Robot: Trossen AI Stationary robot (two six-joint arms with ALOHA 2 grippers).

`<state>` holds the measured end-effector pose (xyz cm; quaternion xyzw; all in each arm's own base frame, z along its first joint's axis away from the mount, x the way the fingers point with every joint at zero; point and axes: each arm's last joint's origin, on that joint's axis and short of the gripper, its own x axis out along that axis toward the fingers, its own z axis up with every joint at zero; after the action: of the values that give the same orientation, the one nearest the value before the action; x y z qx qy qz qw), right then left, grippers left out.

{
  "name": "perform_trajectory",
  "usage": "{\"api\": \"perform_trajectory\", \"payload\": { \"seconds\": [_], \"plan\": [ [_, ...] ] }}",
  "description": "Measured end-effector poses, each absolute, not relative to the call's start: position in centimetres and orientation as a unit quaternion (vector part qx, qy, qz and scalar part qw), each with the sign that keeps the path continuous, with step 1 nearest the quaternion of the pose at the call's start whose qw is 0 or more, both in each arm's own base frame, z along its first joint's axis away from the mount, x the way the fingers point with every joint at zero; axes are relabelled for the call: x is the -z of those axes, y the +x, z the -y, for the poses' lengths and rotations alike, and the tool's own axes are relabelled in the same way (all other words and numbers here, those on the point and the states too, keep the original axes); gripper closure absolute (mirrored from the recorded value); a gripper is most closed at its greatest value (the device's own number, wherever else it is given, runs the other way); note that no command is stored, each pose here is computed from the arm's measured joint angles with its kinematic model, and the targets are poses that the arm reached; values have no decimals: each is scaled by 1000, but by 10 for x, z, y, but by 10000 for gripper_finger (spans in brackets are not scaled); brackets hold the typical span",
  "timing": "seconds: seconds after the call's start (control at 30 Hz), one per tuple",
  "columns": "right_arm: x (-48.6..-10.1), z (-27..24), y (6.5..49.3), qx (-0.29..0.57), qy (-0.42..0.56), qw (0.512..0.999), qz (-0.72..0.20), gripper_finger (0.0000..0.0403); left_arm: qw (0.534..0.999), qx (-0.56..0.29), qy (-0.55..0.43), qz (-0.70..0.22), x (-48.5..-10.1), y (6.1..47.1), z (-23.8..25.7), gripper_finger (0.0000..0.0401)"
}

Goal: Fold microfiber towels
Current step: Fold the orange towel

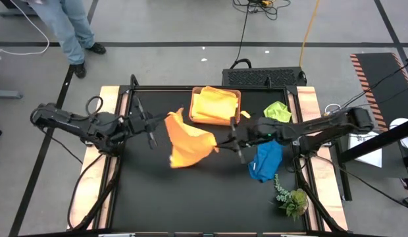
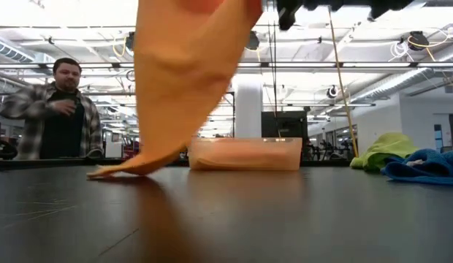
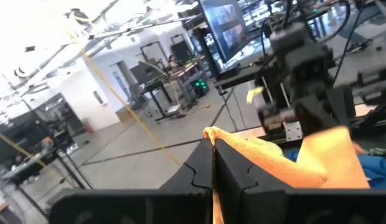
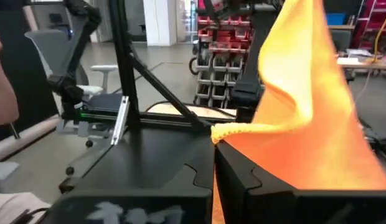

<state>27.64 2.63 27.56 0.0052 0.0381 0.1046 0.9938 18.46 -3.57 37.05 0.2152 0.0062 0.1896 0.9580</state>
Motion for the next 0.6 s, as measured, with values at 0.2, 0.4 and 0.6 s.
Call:
{"api": "perform_trajectory", "payload": {
  "seconds": [0.2,0.4,0.6],
  "plan": [
    [-296,-47,253,-115,-11,993,-18,403,968,-189,163,7,-372,174,64,397],
    [-312,-68,234,-164,-16,986,18,403,983,-141,107,46,-381,171,103,398],
    [-320,-78,224,-186,-27,981,43,403,981,-146,126,12,-394,179,133,398]
  ]
}}
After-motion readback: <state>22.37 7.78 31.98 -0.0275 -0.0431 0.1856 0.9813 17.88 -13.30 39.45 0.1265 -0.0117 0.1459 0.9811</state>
